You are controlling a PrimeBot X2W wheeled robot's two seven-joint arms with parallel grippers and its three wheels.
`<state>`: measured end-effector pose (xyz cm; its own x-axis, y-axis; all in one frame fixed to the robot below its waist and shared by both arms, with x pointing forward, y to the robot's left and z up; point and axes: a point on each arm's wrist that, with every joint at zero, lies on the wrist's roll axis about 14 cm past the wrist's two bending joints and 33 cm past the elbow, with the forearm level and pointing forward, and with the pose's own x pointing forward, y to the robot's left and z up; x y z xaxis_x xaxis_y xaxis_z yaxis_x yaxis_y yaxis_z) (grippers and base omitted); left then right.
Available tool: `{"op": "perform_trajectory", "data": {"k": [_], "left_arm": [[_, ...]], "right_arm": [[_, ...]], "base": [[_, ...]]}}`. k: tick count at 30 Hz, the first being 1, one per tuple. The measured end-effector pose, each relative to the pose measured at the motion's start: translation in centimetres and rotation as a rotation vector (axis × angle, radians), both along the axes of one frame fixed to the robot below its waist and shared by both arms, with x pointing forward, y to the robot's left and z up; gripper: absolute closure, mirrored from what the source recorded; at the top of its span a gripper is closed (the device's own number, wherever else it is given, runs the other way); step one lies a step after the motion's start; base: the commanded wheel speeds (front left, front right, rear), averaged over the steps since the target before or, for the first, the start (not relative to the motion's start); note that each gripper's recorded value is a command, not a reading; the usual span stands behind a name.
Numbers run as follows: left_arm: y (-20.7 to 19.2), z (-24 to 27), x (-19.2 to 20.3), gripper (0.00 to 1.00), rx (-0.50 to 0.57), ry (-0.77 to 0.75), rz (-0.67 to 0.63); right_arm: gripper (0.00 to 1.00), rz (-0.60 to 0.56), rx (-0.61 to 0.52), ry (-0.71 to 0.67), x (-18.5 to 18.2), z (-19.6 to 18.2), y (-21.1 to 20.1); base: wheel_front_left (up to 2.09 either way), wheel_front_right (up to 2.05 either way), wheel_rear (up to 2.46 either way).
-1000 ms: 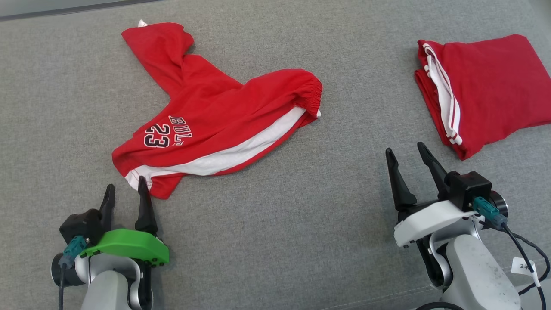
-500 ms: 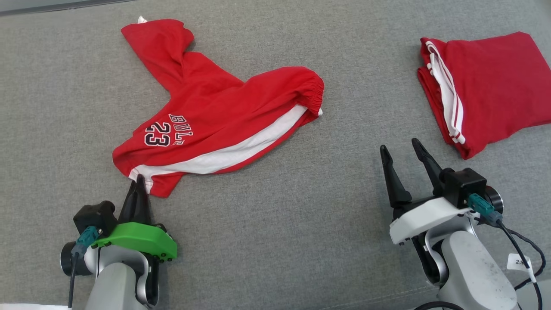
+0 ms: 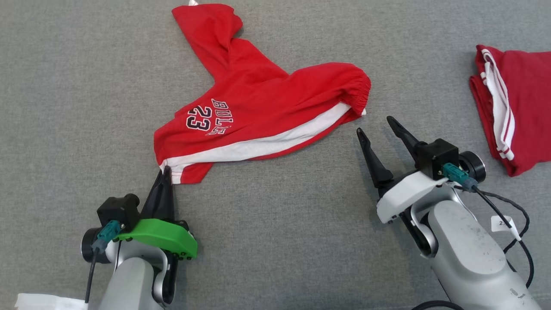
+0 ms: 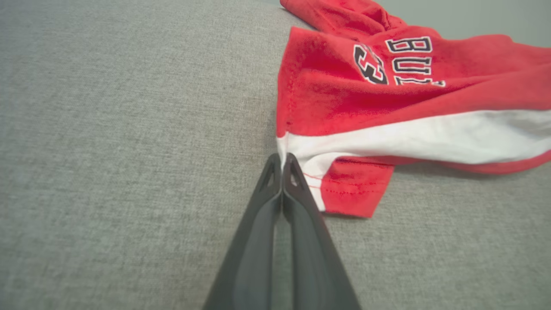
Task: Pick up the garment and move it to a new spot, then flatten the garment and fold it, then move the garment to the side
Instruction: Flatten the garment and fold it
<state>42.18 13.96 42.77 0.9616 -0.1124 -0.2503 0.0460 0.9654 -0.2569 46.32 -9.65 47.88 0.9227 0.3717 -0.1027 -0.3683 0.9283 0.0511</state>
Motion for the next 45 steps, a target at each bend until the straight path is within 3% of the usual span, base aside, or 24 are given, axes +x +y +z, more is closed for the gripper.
{"op": "perform_trajectory", "data": {"k": [14,18,19,21,22,23,30,36,41,45], "left_arm": [[0.5,-0.7,0.1,1.0,-0.005,0.013,0.012],[0.7,-0.8,0.0,1.0,-0.003,0.016,0.019],[0.8,-0.8,0.0,1.0,-0.002,0.016,0.021],[0.9,-0.8,0.0,1.0,-0.001,0.016,0.025],[1.0,-0.8,0.0,1.0,-0.001,0.016,0.026],[1.1,-0.8,0.0,1.0,0.0,0.015,0.028],[1.5,0.8,0.0,1.0,0.004,-0.029,0.038],[2.1,4.9,-0.2,1.0,0.028,-0.143,0.037],[3.4,9.4,0.6,1.0,0.114,-0.271,0.02],[4.7,16.1,2.3,1.0,0.231,-0.44,-0.02]], "right_arm": [[0.0,0.049,-0.048,0.023,2.4,-1.7,1.1],[0.08,0.056,-0.056,0.028,2.6,-2.0,1.4],[0.14,0.058,-0.058,0.028,2.7,-2.1,1.4],[0.56,0.064,-0.065,0.021,2.8,-2.0,1.6],[0.83,0.069,-0.067,0.016,2.9,-1.8,1.7],[1.0,0.071,-0.068,0.008,3.0,-1.6,1.9],[1.0,0.065,-0.037,-0.026,1.8,0.0,1.8],[1.0,0.091,0.094,-0.057,-0.8,3.4,2.9],[1.0,0.1,0.205,-0.11,-1.7,7.5,3.0],[1.0,0.12,0.298,-0.22,-1.7,13.7,3.0]], "base": [[0.0,0.0,0.0],[0.0,0.0,0.0],[0.0,0.0,0.0],[0.0,0.0,0.0],[0.0,0.0,0.0],[0.0,0.0,0.0],[0.0,0.0,0.0],[0.0,0.0,0.0],[0.0,0.0,0.0],[0.0,0.0,0.0]]}}
